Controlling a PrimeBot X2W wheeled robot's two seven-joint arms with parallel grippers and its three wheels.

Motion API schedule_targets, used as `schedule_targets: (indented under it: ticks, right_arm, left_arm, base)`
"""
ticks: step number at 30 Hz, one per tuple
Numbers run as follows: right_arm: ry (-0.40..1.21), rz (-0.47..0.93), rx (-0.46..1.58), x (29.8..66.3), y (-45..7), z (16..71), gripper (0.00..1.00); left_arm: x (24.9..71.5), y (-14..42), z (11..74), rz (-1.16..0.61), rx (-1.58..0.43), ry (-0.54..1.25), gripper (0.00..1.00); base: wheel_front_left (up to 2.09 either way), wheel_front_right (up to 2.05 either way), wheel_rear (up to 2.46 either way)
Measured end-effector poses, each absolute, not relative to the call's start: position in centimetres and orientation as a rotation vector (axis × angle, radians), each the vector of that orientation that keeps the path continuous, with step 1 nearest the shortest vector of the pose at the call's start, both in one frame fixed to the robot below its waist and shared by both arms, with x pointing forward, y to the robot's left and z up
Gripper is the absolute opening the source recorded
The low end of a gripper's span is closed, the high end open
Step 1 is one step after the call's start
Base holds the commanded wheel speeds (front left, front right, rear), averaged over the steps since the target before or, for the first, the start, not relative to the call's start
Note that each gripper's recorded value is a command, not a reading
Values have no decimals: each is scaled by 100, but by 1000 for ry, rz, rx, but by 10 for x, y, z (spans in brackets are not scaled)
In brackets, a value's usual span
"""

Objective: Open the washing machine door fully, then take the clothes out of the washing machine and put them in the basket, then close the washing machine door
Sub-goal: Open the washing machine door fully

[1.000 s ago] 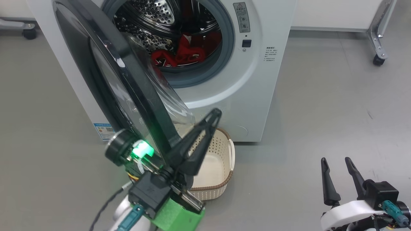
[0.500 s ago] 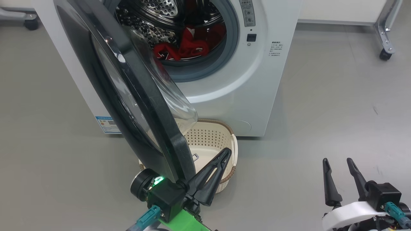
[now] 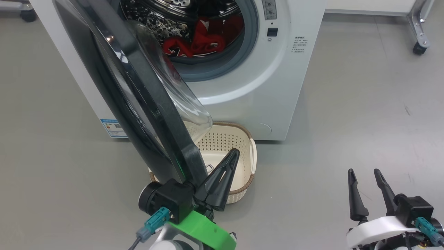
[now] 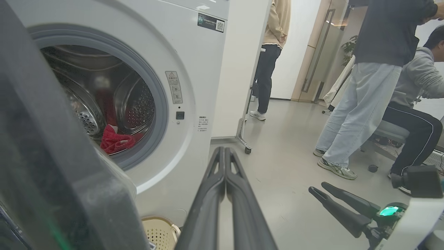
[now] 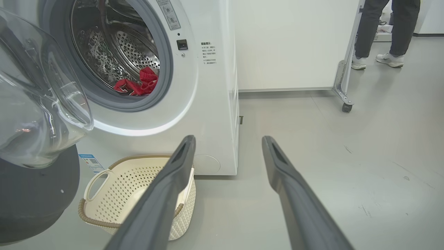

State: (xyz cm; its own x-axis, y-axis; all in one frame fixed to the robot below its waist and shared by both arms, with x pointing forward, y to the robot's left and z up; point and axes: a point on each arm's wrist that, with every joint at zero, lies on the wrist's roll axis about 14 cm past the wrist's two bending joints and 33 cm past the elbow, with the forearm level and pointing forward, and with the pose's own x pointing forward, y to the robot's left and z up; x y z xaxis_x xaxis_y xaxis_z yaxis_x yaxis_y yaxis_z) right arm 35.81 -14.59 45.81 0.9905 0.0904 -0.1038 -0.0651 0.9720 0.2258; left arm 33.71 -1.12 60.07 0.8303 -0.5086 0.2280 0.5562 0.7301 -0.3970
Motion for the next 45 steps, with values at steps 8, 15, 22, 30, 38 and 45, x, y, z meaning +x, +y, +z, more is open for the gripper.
schedule_targets:
  ticks: [8, 15, 22, 30, 38, 45]
  right_arm:
    - [119, 74, 229, 361, -148, 456, 100]
    - [123, 69, 231, 364, -149, 454, 100]
    - [120, 75, 228, 367, -147, 455, 100]
    - [121, 94, 232, 367, -141, 455, 100]
    - [122, 103, 224, 369, -139, 454, 100]
    - [120, 106, 222, 372, -138, 455, 100]
  left_arm:
    - [348, -7, 588, -545, -468, -67, 0]
    - [356, 2, 574, -497, -433, -39, 0]
    - [357, 11, 572, -461, -430, -45, 0]
    - [360, 22, 570, -418, -430, -50, 0]
    - [356, 31, 565, -378, -447, -47, 0]
    - [352, 42, 565, -342, -462, -56, 0]
  base:
    - [0, 0, 0]
    - [0, 0, 0]
    - [0, 0, 0]
    - [0, 0, 0]
    - [0, 0, 0]
    - [0, 0, 0]
